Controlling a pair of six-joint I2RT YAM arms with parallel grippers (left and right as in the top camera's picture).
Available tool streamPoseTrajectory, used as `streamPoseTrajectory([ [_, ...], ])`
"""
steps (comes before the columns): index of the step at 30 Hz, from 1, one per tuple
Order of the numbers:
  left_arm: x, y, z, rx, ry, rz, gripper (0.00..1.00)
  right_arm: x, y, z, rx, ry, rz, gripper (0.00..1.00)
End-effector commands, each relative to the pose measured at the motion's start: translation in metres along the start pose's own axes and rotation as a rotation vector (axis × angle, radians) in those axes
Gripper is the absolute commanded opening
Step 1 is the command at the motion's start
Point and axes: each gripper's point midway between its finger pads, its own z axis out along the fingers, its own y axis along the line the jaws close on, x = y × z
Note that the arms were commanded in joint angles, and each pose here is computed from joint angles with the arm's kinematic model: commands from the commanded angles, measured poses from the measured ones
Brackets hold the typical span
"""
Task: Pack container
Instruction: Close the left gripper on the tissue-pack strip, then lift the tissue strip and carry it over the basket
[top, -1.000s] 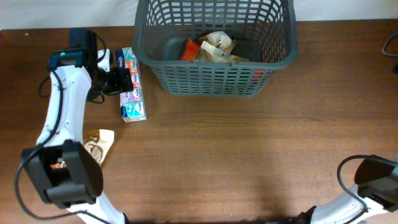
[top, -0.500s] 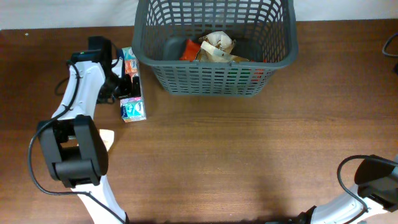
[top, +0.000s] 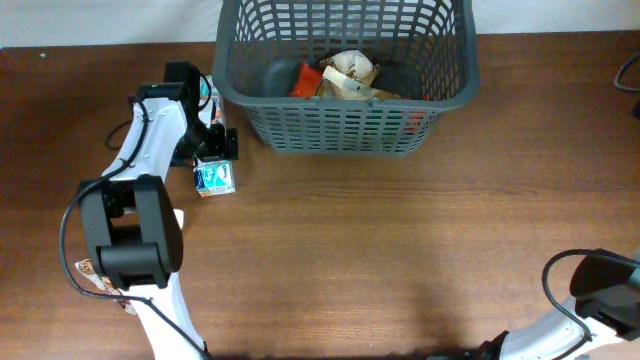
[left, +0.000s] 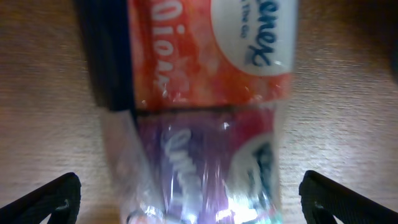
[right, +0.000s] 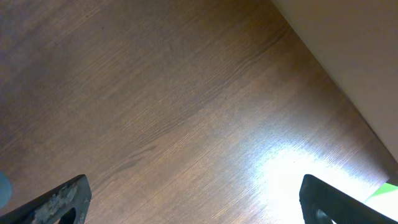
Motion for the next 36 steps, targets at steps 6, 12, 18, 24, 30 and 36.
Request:
streamPoseTrajectory([
  [6, 0.004, 0.003, 0.029, -0.010, 0.057, 0.004, 1.00, 0.001, 0.001, 0.003, -0.005, 0.011, 0.011, 0.99],
  [12, 0.005, 0.004, 0.034, -0.010, 0.063, 0.004, 1.00, 0.001, 0.001, 0.003, -0.005, 0.011, 0.011, 0.99],
  [18, 0.006, 0.004, 0.036, -0.010, 0.069, 0.004, 0.78, 0.001, 0.001, 0.003, -0.005, 0.011, 0.011, 0.99],
  [24, 0.005, 0.004, 0.037, -0.011, 0.065, 0.004, 0.02, 0.001, 0.001, 0.003, -0.005, 0.011, 0.011, 0.99],
  [30, -0.002, 0.014, 0.030, -0.029, 0.049, -0.013, 0.02, 0.001, 0.001, 0.003, -0.005, 0.011, 0.011, 0.99],
  [36, -0.026, 0.065, -0.018, -0.054, -0.019, -0.216, 0.02, 0.001, 0.001, 0.003, -0.005, 0.011, 0.011, 0.99],
])
